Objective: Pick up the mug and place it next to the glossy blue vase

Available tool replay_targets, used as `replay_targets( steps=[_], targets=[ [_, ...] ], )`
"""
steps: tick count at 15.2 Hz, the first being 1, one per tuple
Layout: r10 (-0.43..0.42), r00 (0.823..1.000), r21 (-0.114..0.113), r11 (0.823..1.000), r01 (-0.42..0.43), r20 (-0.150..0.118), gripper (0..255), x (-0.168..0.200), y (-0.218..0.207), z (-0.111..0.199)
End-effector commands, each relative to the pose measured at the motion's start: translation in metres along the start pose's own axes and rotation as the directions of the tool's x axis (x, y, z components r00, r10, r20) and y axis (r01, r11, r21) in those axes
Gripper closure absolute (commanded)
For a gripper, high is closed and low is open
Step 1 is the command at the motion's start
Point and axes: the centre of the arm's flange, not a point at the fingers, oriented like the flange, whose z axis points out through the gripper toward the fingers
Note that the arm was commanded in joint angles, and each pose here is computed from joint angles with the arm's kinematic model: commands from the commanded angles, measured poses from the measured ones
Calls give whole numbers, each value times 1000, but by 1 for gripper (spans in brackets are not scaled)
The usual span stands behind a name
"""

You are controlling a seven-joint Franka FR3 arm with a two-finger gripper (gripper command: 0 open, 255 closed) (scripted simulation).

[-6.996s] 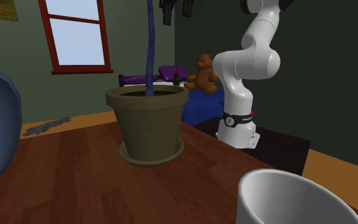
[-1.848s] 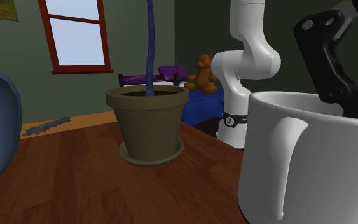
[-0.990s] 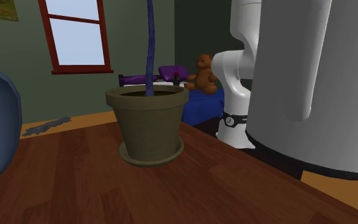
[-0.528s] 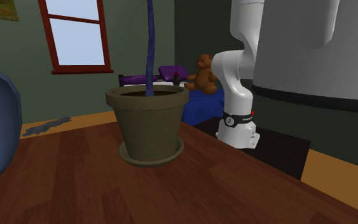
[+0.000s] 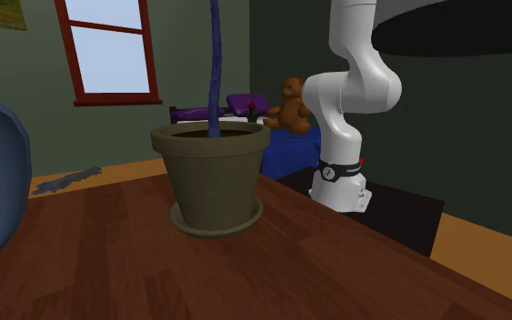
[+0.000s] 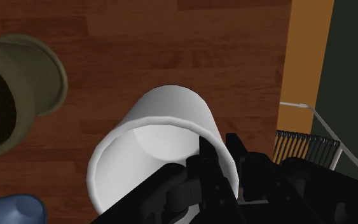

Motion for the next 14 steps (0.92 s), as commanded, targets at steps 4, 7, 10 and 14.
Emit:
replay_targets(
  steps=[4, 7, 10, 14],
  targets=[
    [0, 1000, 0, 1000, 0, 0, 255, 2, 2, -27],
    [0, 1000, 0, 1000, 0, 0, 255, 3, 3, -43],
    [0, 1000, 0, 1000, 0, 0, 255, 4, 4, -59],
    [0, 1000, 0, 1000, 0, 0, 255, 11, 16, -73]
  ],
)
